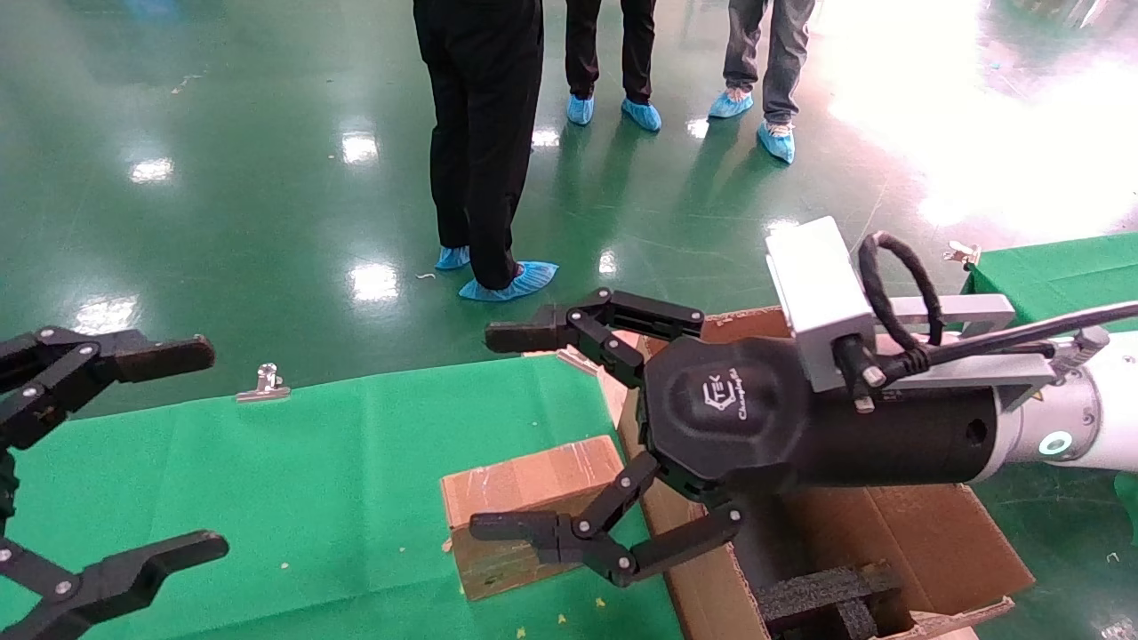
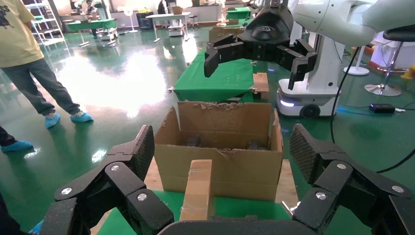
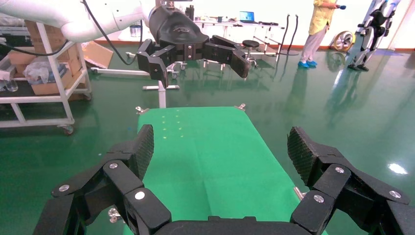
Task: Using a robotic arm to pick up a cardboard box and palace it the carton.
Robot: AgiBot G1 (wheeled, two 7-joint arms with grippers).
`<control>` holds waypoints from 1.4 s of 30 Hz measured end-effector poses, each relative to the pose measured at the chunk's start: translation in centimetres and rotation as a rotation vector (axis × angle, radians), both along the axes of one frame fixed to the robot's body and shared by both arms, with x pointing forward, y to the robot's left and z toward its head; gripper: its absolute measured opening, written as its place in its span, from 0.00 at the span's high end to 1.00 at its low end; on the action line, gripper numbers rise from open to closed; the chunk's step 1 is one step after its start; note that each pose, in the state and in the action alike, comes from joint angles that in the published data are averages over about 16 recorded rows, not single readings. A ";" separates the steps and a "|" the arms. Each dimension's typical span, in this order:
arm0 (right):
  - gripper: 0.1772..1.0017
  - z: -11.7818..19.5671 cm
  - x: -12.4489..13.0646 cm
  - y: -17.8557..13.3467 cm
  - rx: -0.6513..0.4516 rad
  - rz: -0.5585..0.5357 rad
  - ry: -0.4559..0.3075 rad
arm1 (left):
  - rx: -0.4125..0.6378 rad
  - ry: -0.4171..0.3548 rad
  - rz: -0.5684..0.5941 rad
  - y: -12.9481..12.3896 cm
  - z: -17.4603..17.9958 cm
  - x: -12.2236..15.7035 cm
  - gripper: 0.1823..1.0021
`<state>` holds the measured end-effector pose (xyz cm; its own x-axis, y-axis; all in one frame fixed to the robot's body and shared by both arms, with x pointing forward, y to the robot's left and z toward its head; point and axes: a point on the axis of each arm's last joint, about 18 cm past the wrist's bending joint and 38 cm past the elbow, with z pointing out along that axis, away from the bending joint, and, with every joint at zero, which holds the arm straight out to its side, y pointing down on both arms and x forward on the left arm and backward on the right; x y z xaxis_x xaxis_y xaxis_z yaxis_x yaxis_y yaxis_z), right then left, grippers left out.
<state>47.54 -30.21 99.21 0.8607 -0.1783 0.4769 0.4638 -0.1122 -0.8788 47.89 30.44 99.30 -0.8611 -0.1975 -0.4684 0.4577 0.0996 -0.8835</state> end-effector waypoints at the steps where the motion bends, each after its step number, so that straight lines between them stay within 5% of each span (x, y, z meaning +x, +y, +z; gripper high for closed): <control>1: 0.00 0.0 0.0 0.0 0.000 0.000 0.000 | 0.000 0.000 0.000 0.0 0.0 0.0 0.00; 28: 0.00 -0.1 0.1 0.0 -0.011 -0.004 0.000 | 0.000 0.000 0.000 0.0 0.0 0.0 0.02; 42: 0.00 -1.7 3.8 0.9 -0.269 -0.090 -0.002 | 0.000 0.000 0.000 0.0 0.0 0.0 0.22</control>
